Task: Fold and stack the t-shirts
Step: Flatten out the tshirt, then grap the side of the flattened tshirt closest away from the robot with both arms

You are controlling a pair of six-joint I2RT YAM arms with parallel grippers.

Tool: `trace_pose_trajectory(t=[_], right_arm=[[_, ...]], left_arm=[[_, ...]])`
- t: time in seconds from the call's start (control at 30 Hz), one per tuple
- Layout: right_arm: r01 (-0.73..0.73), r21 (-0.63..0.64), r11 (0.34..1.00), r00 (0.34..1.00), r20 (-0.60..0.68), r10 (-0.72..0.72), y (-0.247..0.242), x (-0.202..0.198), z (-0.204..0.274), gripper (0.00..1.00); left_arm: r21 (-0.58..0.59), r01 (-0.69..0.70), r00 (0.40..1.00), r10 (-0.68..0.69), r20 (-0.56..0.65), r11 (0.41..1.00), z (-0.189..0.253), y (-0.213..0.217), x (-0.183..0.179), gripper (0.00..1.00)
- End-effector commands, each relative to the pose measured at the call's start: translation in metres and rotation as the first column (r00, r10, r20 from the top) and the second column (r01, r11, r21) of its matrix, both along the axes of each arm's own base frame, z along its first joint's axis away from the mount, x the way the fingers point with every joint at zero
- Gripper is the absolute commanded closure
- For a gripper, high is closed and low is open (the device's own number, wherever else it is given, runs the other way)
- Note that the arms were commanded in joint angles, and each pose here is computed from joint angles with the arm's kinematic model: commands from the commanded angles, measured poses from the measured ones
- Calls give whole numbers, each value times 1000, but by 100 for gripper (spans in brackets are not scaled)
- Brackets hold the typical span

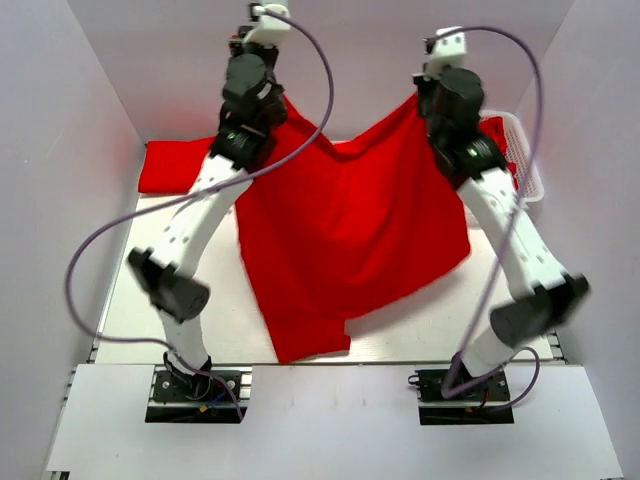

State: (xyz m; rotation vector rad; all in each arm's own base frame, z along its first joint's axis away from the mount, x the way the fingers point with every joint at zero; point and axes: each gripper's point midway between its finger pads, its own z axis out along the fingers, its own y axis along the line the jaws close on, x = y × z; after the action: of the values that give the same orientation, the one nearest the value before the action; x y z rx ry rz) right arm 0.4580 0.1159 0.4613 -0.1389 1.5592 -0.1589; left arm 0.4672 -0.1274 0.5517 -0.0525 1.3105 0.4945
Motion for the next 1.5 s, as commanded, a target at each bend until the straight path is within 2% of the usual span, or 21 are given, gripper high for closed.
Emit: trace_pose_trajectory(t=[0.0, 0.13, 0.2, 0.3, 0.4, 0.43, 0.47, 0.5, 0.53, 0.57, 0.6, 0.67, 0.7, 0.73, 0.77, 0.83, 0.9, 0.97, 1.03, 1.27, 1.47], right_arm=[[17, 85, 996, 955, 295, -42, -12, 5, 112, 100], [-46, 110, 993, 895, 447, -8, -12, -9, 179, 100], [-86, 110, 990, 886, 463, 25, -9, -18, 183, 100], [-101, 125, 987, 894, 446, 35, -10, -25, 168, 100], [-104, 121, 987, 928, 370, 53, -12, -31, 128, 100], [-107, 107, 988, 947, 314, 68, -13, -35, 99, 100], [-112, 95, 989, 960, 269, 83, -11, -34, 81, 100], [-125, 91, 988, 971, 214, 103, -9, -38, 52, 100], [-137, 96, 986, 977, 180, 118, -7, -39, 34, 100], [-163, 116, 980, 975, 169, 142, -6, -50, 25, 100], [-183, 100, 978, 982, 55, 179, 0, -52, -36, 100], [-211, 143, 967, 977, -7, 214, 5, -61, -69, 100], [-218, 139, 966, 963, -130, 236, 6, -75, -126, 100], [-231, 154, 961, 949, -181, 257, 8, -81, -145, 100], [-224, 198, 954, 932, -241, 269, 10, -91, -175, 100], [-244, 252, 937, 865, -380, 327, 18, -115, -235, 100], [-221, 300, 928, 823, -453, 342, 20, -129, -263, 100], [-120, 328, 937, 725, -616, 309, 12, -162, -331, 100], [-45, 318, 947, 647, -713, 270, 3, -185, -375, 100], [204, 208, 957, 490, -867, 84, -29, -226, -430, 100], [289, 178, 941, 487, -873, 16, -41, -233, -432, 100]], left_arm=[[-72, -46, 959, 65, 278, 996, 86, 49, -27, 100], [-33, 66, 881, -42, 471, 997, 153, 56, -58, 100], [-19, 136, 849, -106, 517, 991, 174, 55, -79, 100], [-23, 167, 858, -133, 495, 986, 173, 57, -89, 100], [-18, 182, 918, -164, 360, 983, 138, 56, -86, 100], [3, 181, 958, -177, 228, 984, 90, 46, -63, 100], [-9, 181, 968, -176, 178, 984, 69, 47, -63, 100], [-86, 190, 966, -170, 196, 978, 66, 63, -90, 100], [-81, 193, 980, -189, 58, 978, 1, 54, -76, 100], [-122, 198, 980, -200, -4, 973, -31, 53, -83, 100], [-242, 206, 976, -218, -24, 948, -60, 53, -90, 100], [-381, 191, 957, -258, -131, 905, -137, 56, -115, 100], [-440, 184, 926, -305, -222, 879, -178, 50, -127, 100], [-530, 154, 894, -346, -286, 834, -233, 42, -135, 100], [-558, 171, 870, -390, -302, 812, -251, 36, -143, 100], [-661, 99, 765, -482, -427, 744, -313, 23, -176, 100], [-695, -12, 644, -526, -556, 719, -375, 15, -209, 100], [-701, -130, 538, -544, -644, 702, -425, 16, -243, 100], [-697, -181, 467, -563, -682, 694, -453, 16, -266, 100], [-690, -261, 368, -591, -718, 675, -475, 13, -293, 100], [-687, -276, 332, -604, -725, 672, -471, 13, -305, 100]])
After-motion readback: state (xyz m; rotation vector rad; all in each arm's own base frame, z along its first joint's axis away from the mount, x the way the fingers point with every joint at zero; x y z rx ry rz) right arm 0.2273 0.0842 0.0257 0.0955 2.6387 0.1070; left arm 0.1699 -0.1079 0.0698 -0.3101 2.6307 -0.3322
